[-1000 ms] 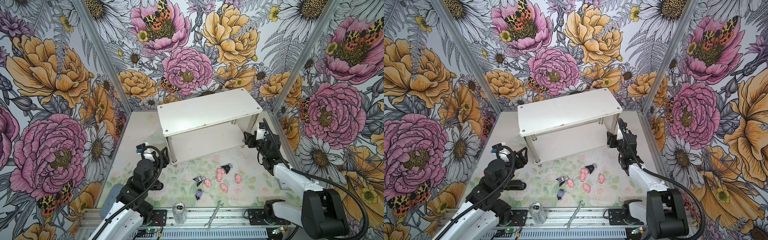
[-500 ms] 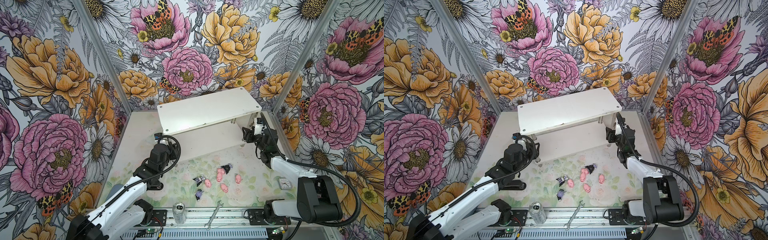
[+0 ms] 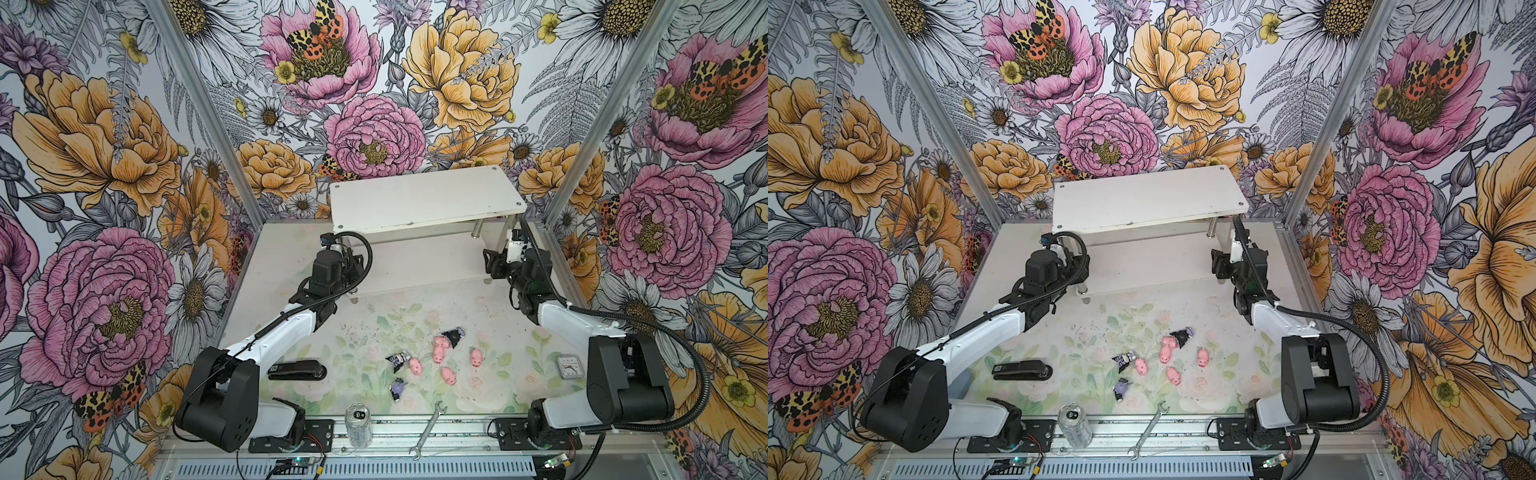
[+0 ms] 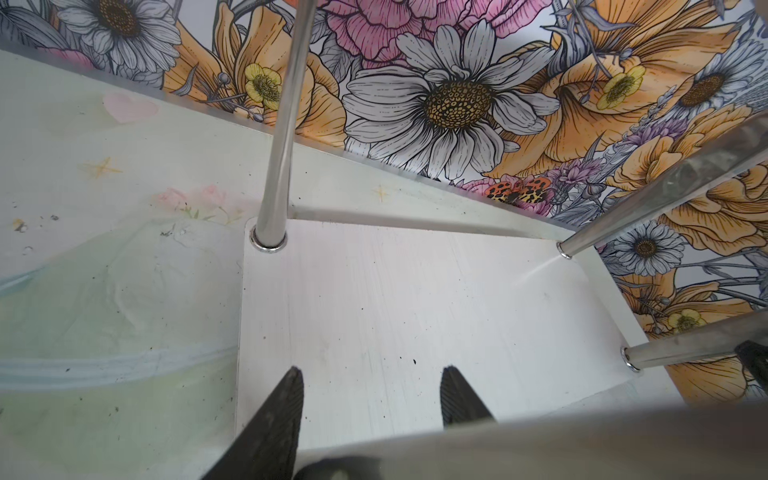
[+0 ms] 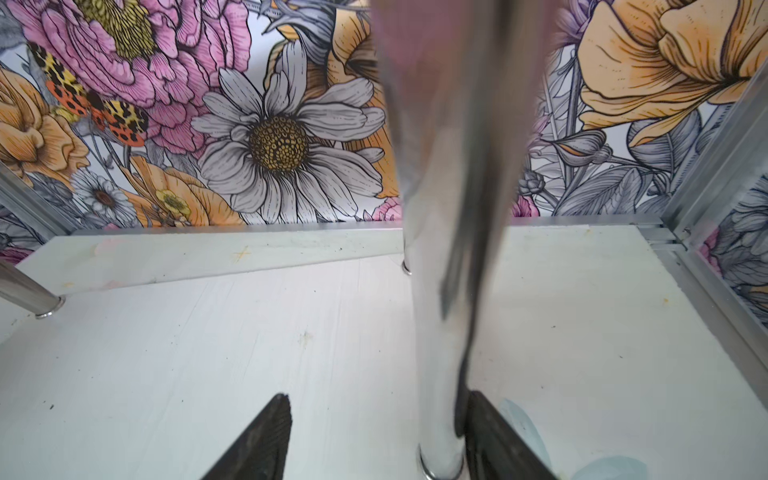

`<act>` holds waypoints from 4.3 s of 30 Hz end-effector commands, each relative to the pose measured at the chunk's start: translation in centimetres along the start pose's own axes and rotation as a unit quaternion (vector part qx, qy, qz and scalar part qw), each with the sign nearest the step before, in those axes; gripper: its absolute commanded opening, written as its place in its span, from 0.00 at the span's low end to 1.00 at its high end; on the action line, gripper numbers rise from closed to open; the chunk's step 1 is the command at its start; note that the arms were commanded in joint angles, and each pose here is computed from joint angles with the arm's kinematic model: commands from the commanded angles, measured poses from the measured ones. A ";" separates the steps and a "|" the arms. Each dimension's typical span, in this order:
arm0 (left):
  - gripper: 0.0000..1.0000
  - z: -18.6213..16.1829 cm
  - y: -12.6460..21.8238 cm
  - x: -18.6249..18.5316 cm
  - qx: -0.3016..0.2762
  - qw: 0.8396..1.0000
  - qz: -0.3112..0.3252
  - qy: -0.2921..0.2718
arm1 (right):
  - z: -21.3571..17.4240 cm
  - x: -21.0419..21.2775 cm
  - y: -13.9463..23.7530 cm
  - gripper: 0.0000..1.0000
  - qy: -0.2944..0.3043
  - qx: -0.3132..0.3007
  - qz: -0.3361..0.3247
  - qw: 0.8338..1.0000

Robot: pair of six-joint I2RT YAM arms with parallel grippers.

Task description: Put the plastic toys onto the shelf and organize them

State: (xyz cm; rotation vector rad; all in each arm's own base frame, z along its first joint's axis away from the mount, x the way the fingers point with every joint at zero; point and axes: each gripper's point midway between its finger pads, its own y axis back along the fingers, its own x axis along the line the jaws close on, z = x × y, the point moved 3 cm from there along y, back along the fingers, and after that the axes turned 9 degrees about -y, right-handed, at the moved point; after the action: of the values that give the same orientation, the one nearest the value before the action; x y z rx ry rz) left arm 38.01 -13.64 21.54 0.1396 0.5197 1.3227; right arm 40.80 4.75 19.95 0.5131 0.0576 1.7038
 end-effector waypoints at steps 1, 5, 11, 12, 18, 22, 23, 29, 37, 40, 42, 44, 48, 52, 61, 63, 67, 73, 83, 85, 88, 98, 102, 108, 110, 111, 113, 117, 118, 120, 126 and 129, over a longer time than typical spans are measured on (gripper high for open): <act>0.59 1.0 0.9 -1.2 -0.015 0.999 -0.031 -0.007 | -1.6 1.5 2.4 0.71 0.015 0.027 -0.014 0.999; 0.64 0.4 2.6 -0.8 -0.011 1.000 -0.013 -0.011 | -3.6 2.7 6.0 0.74 0.037 0.043 -0.039 0.998; 0.70 -1.4 4.8 -0.1 0.015 1.000 0.013 -0.023 | -7.8 7.7 10.2 0.75 0.138 0.096 -0.029 0.985; 0.71 -1.8 5.2 0.1 0.018 0.999 0.017 -0.022 | -9.0 9.1 10.6 0.75 0.160 0.114 -0.015 0.980; 0.73 -3.5 7.4 1.2 0.026 0.999 0.035 -0.012 | -15.2 18.5 12.0 0.76 0.312 0.185 0.107 0.926; 0.74 -4.1 8.8 2.7 0.027 0.997 0.067 -0.007 | -19.6 23.4 11.8 0.77 0.372 0.241 0.182 0.878; 0.74 -4.2 9.2 3.2 0.026 0.997 0.072 -0.003 | -20.4 24.3 11.7 0.77 0.384 0.250 0.195 0.867; 0.75 -5.1 10.3 6.4 0.026 0.993 0.112 0.036 | -23.5 27.1 10.5 0.76 0.428 0.283 0.235 0.825; 0.76 -6.1 10.1 8.0 0.029 0.989 0.135 0.050 | -25.0 28.2 8.9 0.72 0.437 0.303 0.254 0.808; 0.76 -6.0 9.7 8.3 0.029 0.989 0.136 0.056 | -25.4 28.5 8.6 0.70 0.439 0.310 0.258 0.803; 0.76 -5.9 9.5 8.5 0.027 0.988 0.137 0.060 | -25.4 28.5 8.4 0.67 0.432 0.320 0.262 0.801; 0.76 -6.0 9.4 8.5 0.029 0.988 0.138 0.059 | -25.1 28.3 8.5 0.67 0.423 0.328 0.262 0.803; 0.76 -6.1 9.2 8.6 0.032 0.988 0.140 0.060 | -24.2 27.7 9.6 0.68 0.419 0.336 0.260 0.803; 0.76 -6.3 8.9 8.6 0.036 0.988 0.140 0.062 | -23.9 26.9 11.4 0.70 0.420 0.355 0.260 0.793; 0.75 -6.3 7.9 7.5 0.044 0.990 0.117 0.061 | -26.2 25.2 12.9 0.65 0.426 0.410 0.254 0.766; 0.75 -6.4 7.7 7.4 0.049 0.990 0.117 0.060 | -26.8 25.2 12.7 0.64 0.429 0.418 0.254 0.760; 0.75 -6.6 7.3 7.0 0.052 0.991 0.113 0.055 | -28.0 25.2 12.0 0.61 0.432 0.432 0.253 0.750; 0.75 -6.4 6.9 7.0 0.053 0.991 0.115 0.052 | -28.6 25.0 9.7 0.52 0.424 0.444 0.239 0.752; 0.75 -6.7 6.4 6.8 0.055 0.991 0.111 0.051 | -26.0 24.4 6.3 0.33 0.375 0.414 0.219 0.800; 0.75 -6.7 6.3 6.3 0.054 0.992 0.100 0.048 | -24.8 24.3 5.5 0.28 0.350 0.393 0.213 0.823; 0.75 -6.7 6.1 5.4 0.051 0.994 0.083 0.040 | -22.2 24.1 4.0 0.17 0.300 0.356 0.199 0.862; 0.76 -7.0 5.6 3.7 0.047 0.997 0.057 0.030 | -14.4 21.2 1.4 0.05 0.092 0.160 0.150 0.971; 0.76 -7.1 5.5 3.2 0.046 0.997 0.050 0.026 | -12.0 19.1 0.9 0.04 0.047 0.049 0.111 0.991; 0.77 -7.1 5.0 2.6 0.048 0.998 0.042 0.024 | -10.1 16.7 -2.0 0.04 0.045 -0.030 0.034 0.998; 0.77 -7.2 5.0 2.5 0.049 0.998 0.041 0.023 | -9.7 16.2 -2.8 0.04 0.044 -0.046 0.020 0.998; 0.77 -7.2 5.0 2.4 0.048 0.998 0.040 0.022 | -9.5 16.2 -3.0 0.04 0.041 -0.051 0.021 0.998; 0.77 -7.3 5.0 2.2 0.049 0.998 0.037 0.019 | -9.3 16.6 -3.5 0.04 0.042 -0.046 0.028 0.998; 0.77 -7.3 5.0 2.0 0.051 0.998 0.035 0.017 | -10.1 17.8 -3.5 0.05 0.045 -0.003 0.047 0.998; 0.77 -7.4 5.0 2.0 0.052 0.998 0.035 0.016 | -10.4 17.9 -3.1 0.05 0.046 0.009 0.047 0.998; 0.77 -7.4 5.0 1.9 0.053 0.998 0.034 0.016 | -11.6 18.2 -2.2 0.05 0.051 0.033 0.047 0.997; 0.77 -8.1 4.5 1.4 0.066 0.997 0.030 0.013 | -16.8 18.5 1.2 0.11 0.068 0.144 0.036 0.987; 0.77 -8.5 4.0 0.8 0.078 0.997 0.026 0.007 | -19.3 18.6 2.4 0.15 0.059 0.201 0.037 0.977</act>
State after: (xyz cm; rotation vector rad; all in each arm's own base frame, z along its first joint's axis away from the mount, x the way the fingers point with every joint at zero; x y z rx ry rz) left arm 30.18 -12.24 14.27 0.2988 0.6504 1.3713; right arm 31.80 27.22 11.18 0.6000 0.3676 1.8490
